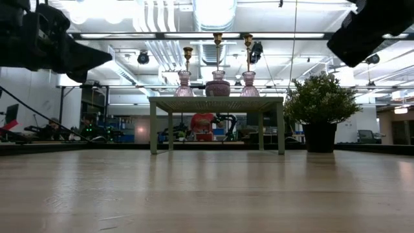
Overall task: Pick & Place candle stick holders
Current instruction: Put the red patterned scented candle on the shelf
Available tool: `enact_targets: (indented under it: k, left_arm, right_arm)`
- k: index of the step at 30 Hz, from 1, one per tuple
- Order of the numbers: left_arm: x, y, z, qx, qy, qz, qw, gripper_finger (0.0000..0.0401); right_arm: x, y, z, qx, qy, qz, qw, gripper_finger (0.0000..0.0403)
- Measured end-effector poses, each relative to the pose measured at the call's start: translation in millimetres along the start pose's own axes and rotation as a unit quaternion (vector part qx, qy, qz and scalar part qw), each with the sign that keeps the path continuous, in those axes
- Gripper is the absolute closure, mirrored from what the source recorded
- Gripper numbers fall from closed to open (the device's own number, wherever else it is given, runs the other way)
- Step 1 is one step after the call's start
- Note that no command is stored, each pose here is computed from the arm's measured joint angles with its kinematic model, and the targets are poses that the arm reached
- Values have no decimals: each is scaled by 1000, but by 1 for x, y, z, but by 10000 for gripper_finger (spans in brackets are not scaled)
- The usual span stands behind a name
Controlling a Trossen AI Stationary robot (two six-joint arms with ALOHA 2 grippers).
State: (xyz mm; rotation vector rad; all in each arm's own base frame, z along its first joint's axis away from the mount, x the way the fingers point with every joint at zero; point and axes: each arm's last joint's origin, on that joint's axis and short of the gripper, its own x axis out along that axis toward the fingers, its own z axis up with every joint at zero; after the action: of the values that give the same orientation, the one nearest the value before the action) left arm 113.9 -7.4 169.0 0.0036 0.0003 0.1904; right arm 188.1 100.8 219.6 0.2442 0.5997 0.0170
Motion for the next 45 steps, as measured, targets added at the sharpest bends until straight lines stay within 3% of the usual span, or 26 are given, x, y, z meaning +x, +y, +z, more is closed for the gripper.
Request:
enact_targets:
  k: [8, 15, 26, 31, 40, 45]
  left_arm:
    - [0, 0, -6, -4, 28, 0, 1000, 364]
    - [0, 0, -6, -9, 32, 0, 999, 364]
    - [0, 0, -6, -10, 32, 0, 999, 364]
    - [0, 0, -7, -8, 35, 0, 999, 364]
    - [0, 0, -7, -8, 37, 0, 999, 364]
    - [0, 0, -7, -8, 37, 0, 999, 364]
  right_arm:
    - [-12, 19, 2, 23, 66, 19, 997, 390]
    - [-12, 33, -4, 46, 130, 2, 990, 377]
    - [-5, 46, -4, 128, 238, 47, 962, 223]
    - [-8, 56, -6, 141, 286, 40, 947, 156]
    - [-14, 97, -14, 187, 356, -2, 915, 75]
    - [-5, 111, -35, 204, 391, -70, 895, 38]
